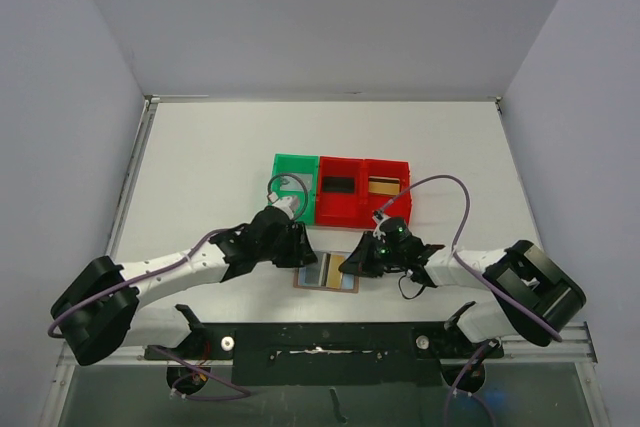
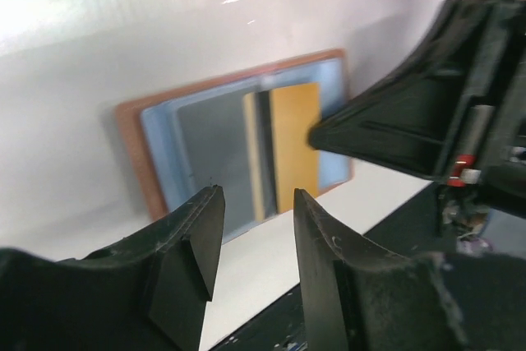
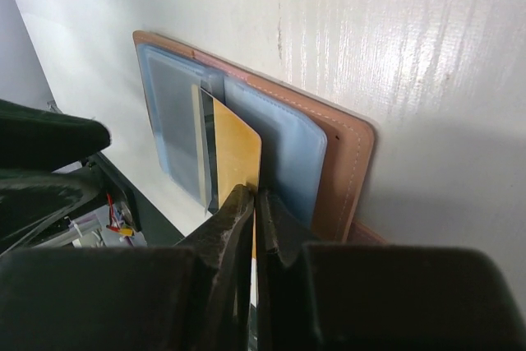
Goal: Take the credit cards out of the card holder
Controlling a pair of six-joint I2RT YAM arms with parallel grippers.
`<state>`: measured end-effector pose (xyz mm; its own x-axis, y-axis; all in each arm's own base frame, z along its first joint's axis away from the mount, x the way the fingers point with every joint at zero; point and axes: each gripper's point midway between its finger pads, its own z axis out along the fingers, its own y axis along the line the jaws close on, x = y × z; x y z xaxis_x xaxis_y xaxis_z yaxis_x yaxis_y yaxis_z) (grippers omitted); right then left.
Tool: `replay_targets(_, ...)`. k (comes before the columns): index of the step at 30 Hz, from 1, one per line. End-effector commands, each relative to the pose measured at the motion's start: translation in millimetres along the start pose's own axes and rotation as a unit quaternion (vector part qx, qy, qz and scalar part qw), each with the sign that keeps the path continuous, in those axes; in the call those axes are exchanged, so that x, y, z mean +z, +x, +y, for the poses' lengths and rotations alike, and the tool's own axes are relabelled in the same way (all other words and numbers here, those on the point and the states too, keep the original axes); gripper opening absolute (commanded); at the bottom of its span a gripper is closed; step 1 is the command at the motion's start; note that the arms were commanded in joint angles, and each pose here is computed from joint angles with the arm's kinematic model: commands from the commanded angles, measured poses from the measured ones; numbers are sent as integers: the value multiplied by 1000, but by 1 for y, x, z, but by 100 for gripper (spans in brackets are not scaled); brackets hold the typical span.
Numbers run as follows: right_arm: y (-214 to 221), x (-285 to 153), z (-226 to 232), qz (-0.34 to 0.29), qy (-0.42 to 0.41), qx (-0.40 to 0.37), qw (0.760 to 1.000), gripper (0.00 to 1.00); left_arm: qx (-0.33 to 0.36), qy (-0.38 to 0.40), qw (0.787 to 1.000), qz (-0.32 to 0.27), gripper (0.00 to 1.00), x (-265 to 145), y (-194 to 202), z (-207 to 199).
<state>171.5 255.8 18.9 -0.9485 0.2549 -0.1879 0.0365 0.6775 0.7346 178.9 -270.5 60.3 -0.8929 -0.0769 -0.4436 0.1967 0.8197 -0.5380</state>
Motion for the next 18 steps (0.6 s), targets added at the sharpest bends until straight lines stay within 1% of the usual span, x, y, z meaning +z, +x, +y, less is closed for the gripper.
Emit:
replay_targets(1, -7, 4, -1, -9, 9, -5, 1000, 0, 0, 109, 993, -49, 39, -7, -28, -52)
replay_targets(5, -9, 5, -5, -16, 19, 9, 1000, 0, 0, 141, 990, -26, 39, 0, -19, -61)
replay_targets(8, -10, 3, -6, -32, 15, 14, 999, 2, -20, 154, 988, -21, 39, 5, -12, -60)
replay_targets(10, -11, 2, -9, -34, 21, 12, 999, 3, -36, 126, 991, -8, 38, 12, -4, -47)
replay_targets(14, -11, 2, -15, -32, 38, 4, 999, 3, -55, 56, 996, 32, 32, 28, 18, -14)
replay_targets(17, -10, 2, -13, -26, 31, -1, 999, 4, -63, 47, 996, 48, 30, 32, 29, -6)
replay_targets(18, -9, 2, -13, -26, 31, -1, 999, 6, -63, 45, 996, 50, 29, 32, 31, -4)
